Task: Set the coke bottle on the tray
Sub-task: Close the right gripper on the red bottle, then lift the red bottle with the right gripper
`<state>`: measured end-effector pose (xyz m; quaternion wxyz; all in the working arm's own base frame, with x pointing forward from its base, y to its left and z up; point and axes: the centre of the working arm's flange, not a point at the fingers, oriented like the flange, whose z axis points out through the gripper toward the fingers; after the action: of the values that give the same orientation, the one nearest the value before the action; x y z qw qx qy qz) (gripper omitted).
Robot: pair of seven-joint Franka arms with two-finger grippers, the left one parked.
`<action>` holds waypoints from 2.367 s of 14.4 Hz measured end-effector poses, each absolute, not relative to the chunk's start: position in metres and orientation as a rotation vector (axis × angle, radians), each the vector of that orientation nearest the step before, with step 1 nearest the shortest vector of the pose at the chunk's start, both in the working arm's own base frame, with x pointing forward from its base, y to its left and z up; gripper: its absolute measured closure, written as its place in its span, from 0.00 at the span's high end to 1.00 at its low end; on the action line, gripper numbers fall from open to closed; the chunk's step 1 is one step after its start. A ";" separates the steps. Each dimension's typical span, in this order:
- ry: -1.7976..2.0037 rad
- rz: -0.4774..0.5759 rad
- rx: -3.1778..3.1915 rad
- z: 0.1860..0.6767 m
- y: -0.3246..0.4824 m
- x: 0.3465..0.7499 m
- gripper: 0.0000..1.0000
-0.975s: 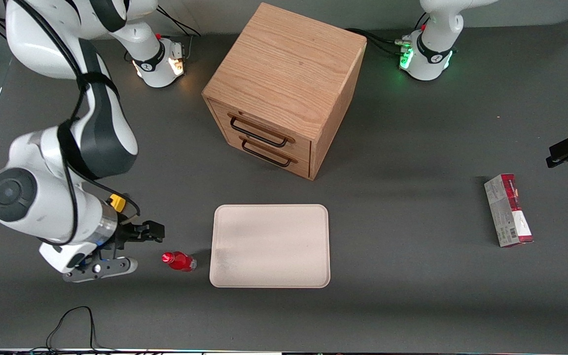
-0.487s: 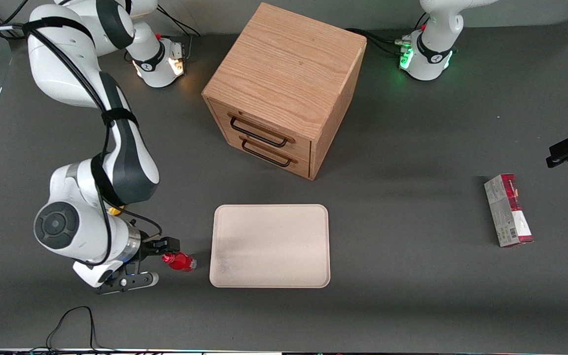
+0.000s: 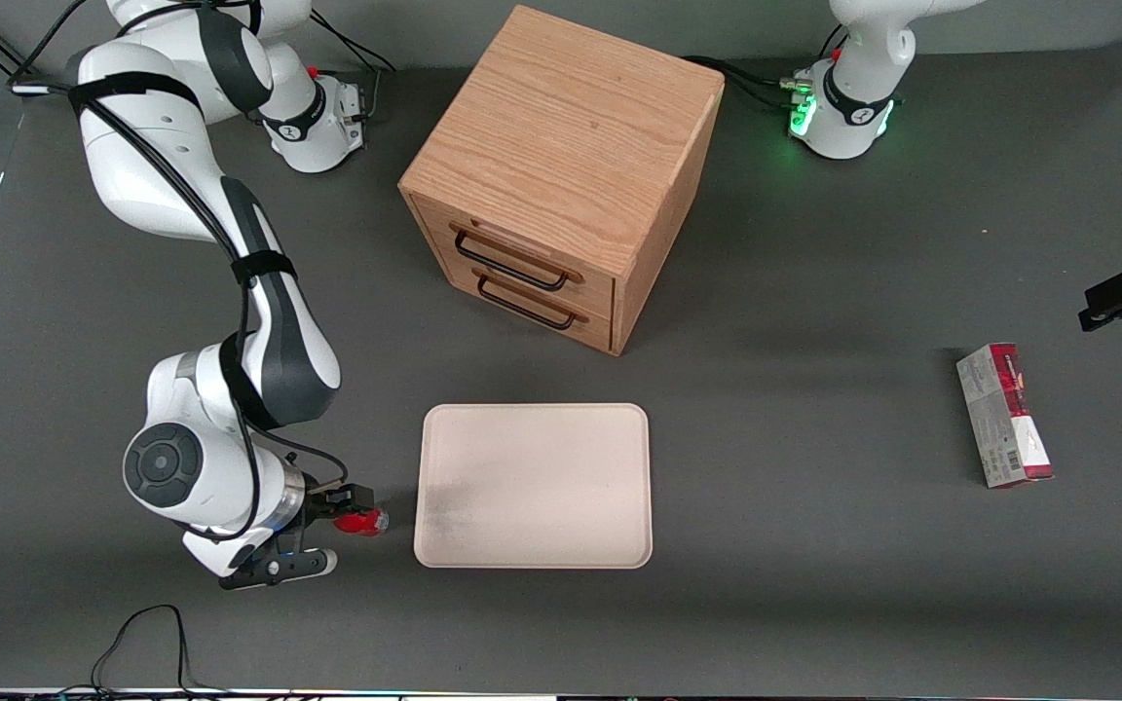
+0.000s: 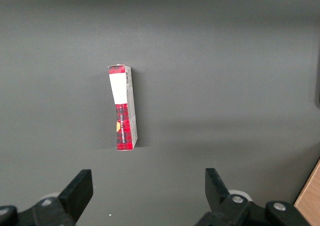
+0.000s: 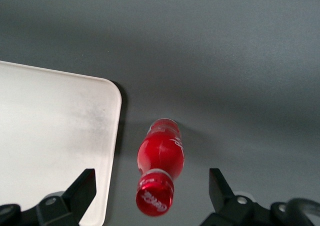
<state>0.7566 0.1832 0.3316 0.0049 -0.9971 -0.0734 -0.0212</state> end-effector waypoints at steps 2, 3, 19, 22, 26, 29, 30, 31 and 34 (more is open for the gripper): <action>-0.230 -0.053 -3.124 0.327 0.183 0.755 1.00; -0.230 -0.044 -3.125 0.324 0.183 0.754 1.00; -0.226 -0.016 -3.129 0.315 0.182 0.751 0.33; -0.222 0.007 -3.134 0.325 0.179 0.749 0.33; -0.200 0.090 -3.155 0.389 0.165 0.736 0.33; -0.180 0.116 -3.164 0.458 0.153 0.720 0.33; -0.177 0.103 -3.164 0.481 0.150 0.714 0.33; -0.175 0.091 -3.163 0.505 0.148 0.706 0.33; -0.175 0.068 -3.160 0.560 0.144 0.682 0.33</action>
<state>0.6821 0.1436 0.5598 -0.0120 -0.9982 -0.0553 0.0214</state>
